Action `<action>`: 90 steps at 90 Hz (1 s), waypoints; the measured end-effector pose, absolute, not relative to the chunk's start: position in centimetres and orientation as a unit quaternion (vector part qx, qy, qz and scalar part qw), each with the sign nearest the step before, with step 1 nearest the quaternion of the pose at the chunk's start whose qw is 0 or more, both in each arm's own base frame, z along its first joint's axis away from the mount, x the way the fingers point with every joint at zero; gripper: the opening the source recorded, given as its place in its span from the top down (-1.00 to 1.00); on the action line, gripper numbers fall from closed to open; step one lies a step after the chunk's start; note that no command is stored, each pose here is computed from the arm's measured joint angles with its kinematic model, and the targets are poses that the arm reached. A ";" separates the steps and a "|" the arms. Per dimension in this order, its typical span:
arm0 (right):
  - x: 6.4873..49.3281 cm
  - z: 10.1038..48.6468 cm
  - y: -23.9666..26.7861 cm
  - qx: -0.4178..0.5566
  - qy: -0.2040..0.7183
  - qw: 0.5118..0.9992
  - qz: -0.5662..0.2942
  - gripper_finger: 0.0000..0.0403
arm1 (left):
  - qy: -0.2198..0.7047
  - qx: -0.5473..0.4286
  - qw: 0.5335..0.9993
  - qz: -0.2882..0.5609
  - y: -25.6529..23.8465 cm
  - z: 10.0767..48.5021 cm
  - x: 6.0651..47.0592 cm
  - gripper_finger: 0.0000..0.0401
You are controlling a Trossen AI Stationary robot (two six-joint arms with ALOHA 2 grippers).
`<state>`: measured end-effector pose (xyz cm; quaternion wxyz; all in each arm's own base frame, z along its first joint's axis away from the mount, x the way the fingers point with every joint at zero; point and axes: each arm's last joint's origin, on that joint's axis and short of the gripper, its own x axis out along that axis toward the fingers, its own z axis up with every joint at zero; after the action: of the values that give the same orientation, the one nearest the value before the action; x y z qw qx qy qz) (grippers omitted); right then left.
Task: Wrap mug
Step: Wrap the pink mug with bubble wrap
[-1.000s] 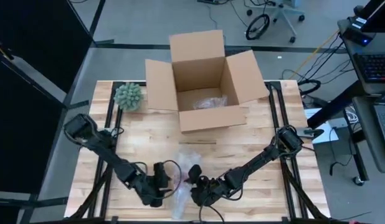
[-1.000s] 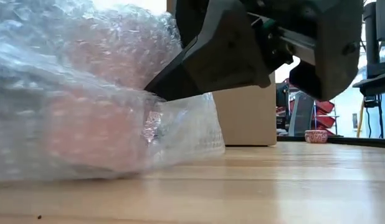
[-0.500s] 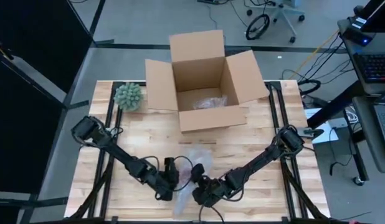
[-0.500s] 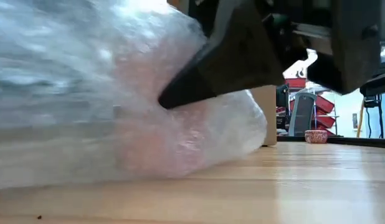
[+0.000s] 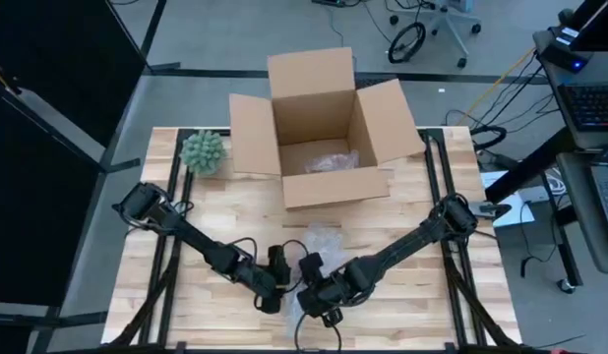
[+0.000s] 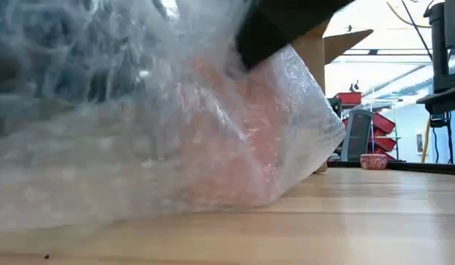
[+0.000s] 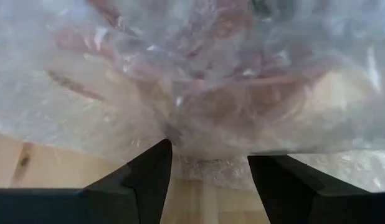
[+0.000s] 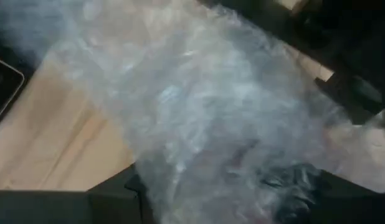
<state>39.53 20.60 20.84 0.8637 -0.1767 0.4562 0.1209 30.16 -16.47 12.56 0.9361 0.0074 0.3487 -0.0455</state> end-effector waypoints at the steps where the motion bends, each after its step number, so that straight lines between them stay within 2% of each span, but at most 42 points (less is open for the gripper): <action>1: 39.6 20.7 20.6 -0.175 0.458 0.863 0.122 0.00 | 0.349 0.007 0.936 -0.045 -16.5 12.6 30.2 0.01; 28: 40.6 15.4 20.3 -0.137 0.531 0.823 0.144 0.00 | 0.358 0.015 0.932 -0.053 -16.9 12.5 29.7 0.01; 49: 40.8 15.7 20.4 -0.140 0.517 0.834 0.131 0.00 | 0.375 0.025 0.925 -0.057 -16.7 14.9 28.5 0.01; 71: 40.8 15.8 20.4 -0.138 0.514 0.837 0.130 0.00 | 0.319 0.032 0.947 -0.003 -16.1 20.0 26.6 0.01; 90: 40.9 15.7 20.5 -0.149 0.506 0.838 0.137 0.00 | 0.282 -0.030 0.958 0.046 -15.0 21.6 26.7 0.01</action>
<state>40.89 20.48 15.72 0.8382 -0.1485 0.5065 0.1374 26.68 -15.01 21.59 0.9580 -0.0301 0.2816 0.0457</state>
